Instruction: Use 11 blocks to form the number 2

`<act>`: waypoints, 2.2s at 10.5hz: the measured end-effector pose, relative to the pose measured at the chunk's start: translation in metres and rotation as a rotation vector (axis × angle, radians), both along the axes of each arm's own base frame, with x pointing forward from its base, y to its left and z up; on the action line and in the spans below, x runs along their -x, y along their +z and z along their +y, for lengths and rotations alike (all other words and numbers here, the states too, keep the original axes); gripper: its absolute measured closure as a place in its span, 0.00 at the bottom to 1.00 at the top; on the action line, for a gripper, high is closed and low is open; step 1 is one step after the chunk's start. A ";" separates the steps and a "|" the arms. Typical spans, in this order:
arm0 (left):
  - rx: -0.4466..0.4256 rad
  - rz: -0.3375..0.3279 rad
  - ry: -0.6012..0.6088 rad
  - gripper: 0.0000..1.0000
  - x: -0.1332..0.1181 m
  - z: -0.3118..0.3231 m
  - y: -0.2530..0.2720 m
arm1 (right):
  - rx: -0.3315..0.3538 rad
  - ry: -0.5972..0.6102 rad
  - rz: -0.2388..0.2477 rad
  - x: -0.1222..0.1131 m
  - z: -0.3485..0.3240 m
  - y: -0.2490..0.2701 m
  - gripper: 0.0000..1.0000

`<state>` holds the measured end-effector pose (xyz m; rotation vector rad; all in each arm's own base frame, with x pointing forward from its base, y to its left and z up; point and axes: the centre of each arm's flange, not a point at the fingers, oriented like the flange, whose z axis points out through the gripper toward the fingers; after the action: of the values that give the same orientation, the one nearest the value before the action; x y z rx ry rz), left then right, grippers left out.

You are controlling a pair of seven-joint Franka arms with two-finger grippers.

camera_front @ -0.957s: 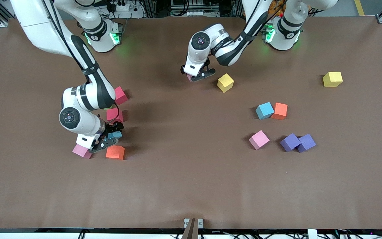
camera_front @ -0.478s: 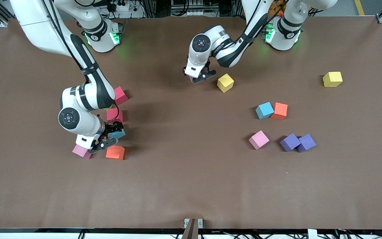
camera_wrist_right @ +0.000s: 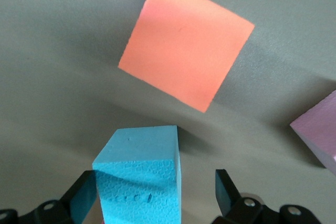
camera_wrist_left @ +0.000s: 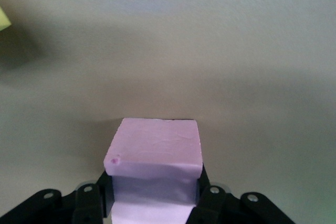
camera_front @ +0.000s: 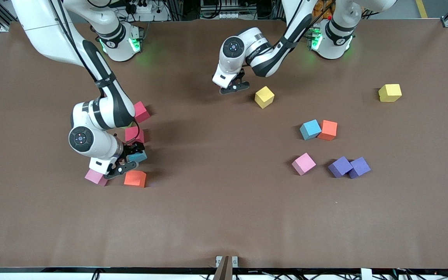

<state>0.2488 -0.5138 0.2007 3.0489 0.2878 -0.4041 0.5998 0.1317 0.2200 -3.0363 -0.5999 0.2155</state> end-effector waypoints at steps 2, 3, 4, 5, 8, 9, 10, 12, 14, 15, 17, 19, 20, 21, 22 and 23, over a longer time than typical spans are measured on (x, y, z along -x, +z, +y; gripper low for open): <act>0.001 0.009 -0.085 0.40 0.005 -0.003 0.002 | -0.003 -0.004 -0.008 0.005 -0.001 -0.008 0.00; -0.002 0.013 -0.104 0.40 0.009 -0.006 0.003 | -0.004 -0.005 -0.017 0.007 -0.002 -0.011 0.00; -0.003 0.014 -0.114 0.40 0.014 -0.009 0.004 | -0.008 -0.005 -0.039 0.008 -0.002 -0.014 0.00; -0.002 0.013 -0.121 0.40 0.017 -0.011 0.004 | -0.013 -0.004 -0.064 0.009 0.000 -0.013 0.00; -0.001 0.014 -0.125 0.40 0.018 -0.014 0.004 | -0.033 -0.004 -0.178 0.017 0.000 0.003 0.00; -0.002 0.014 -0.127 0.40 0.018 -0.014 0.004 | -0.037 -0.005 -0.207 0.027 -0.003 0.002 0.00; -0.005 0.011 -0.131 0.40 0.019 -0.015 0.003 | -0.039 -0.006 -0.222 0.036 -0.005 0.000 0.00; -0.008 0.005 -0.148 0.40 0.019 -0.018 0.002 | -0.044 -0.007 -0.259 0.049 -0.008 -0.003 0.00; -0.008 0.004 -0.157 0.39 0.020 -0.019 0.002 | -0.047 -0.009 -0.286 0.059 -0.010 -0.010 0.00; -0.008 0.003 -0.159 0.37 0.020 -0.019 0.002 | -0.047 -0.009 -0.287 0.061 -0.011 -0.011 0.00; -0.008 0.004 -0.159 0.24 0.020 -0.019 0.001 | -0.049 -0.006 -0.293 0.061 -0.009 -0.010 0.01; -0.008 -0.002 -0.149 0.01 0.014 -0.018 0.002 | -0.050 -0.005 -0.297 0.061 -0.007 -0.010 0.07; -0.010 -0.007 -0.138 0.00 0.006 -0.017 0.003 | -0.050 -0.006 -0.297 0.061 -0.006 -0.011 0.18; -0.019 -0.006 -0.132 0.00 0.000 -0.016 0.008 | -0.051 -0.007 -0.298 0.061 -0.006 -0.010 0.36; -0.034 -0.002 -0.135 0.00 -0.007 -0.015 0.018 | -0.051 -0.008 -0.301 0.061 -0.006 -0.009 0.41; -0.045 -0.002 -0.142 0.00 -0.014 -0.014 0.035 | -0.051 -0.007 -0.301 0.061 -0.006 -0.009 0.42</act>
<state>0.2633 -0.5280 0.2361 3.1244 0.0806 -0.4073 0.5384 0.1260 0.2109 -3.0416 -0.5978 -0.2578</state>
